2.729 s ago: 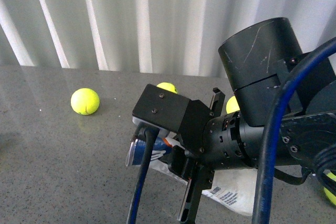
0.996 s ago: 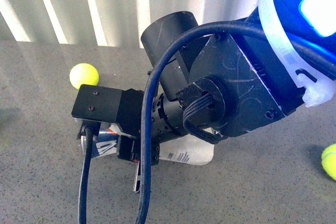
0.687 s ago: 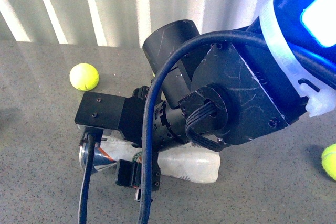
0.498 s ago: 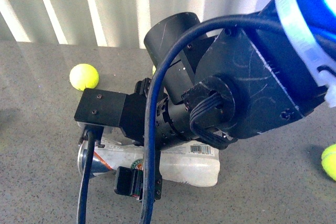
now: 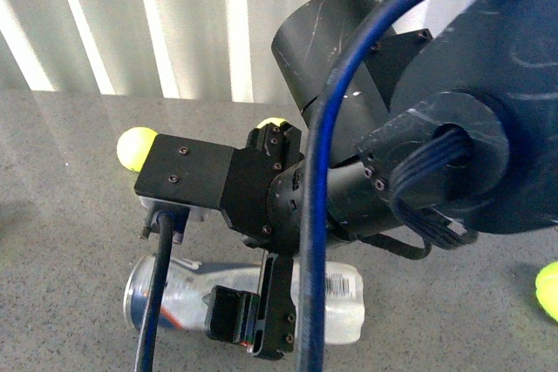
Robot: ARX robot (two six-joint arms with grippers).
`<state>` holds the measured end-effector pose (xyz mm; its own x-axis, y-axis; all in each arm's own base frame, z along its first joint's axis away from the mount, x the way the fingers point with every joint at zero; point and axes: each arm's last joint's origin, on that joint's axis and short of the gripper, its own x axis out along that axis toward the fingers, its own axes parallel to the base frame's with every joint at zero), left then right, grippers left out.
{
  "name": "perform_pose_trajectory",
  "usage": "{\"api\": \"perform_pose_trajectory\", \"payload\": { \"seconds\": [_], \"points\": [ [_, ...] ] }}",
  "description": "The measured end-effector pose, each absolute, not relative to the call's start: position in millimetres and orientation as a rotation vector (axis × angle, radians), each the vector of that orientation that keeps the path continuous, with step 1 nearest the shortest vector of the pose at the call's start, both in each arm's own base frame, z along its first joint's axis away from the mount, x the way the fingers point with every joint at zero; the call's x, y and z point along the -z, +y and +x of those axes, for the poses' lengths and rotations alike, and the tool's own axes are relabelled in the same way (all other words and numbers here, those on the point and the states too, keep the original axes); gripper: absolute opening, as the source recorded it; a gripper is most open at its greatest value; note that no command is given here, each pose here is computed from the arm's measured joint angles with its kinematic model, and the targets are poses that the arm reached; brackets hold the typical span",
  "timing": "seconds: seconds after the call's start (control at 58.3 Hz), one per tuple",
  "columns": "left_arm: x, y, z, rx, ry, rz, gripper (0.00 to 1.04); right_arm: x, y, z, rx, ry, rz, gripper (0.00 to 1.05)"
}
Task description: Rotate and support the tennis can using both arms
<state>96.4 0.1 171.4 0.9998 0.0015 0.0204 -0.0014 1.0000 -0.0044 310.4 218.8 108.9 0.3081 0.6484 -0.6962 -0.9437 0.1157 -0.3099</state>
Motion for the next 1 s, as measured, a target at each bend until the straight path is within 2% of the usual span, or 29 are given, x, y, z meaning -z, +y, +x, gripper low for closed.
{"api": "perform_pose_trajectory", "payload": {
  "seconds": [0.172,0.498,0.669,0.772,0.841,0.996],
  "points": [
    [-171.4,0.1,96.4,-0.001,-0.02,-0.004,0.98,-128.1,191.4,306.3,-1.12,0.388,-0.747,0.97],
    [-171.4,0.1,96.4,-0.002,-0.02,-0.004,0.98,-147.6,96.4,295.1,-0.849,0.359,-0.642,0.97],
    [-171.4,0.1,96.4,-0.001,-0.02,-0.004,0.98,-163.1,53.7,275.6,-0.687,0.273,-0.607,0.97],
    [-171.4,0.1,96.4,-0.001,-0.02,-0.004,0.98,-168.6,31.9,262.1,-0.537,0.224,-0.599,0.97],
    [-171.4,0.1,96.4,-0.001,-0.02,-0.004,0.98,-171.8,8.5,247.9,-0.332,0.196,-0.562,0.97],
    [-171.4,0.1,96.4,-0.001,-0.02,-0.004,0.98,-173.4,-26.8,219.5,0.015,0.161,-0.469,0.97]
  ]
}}
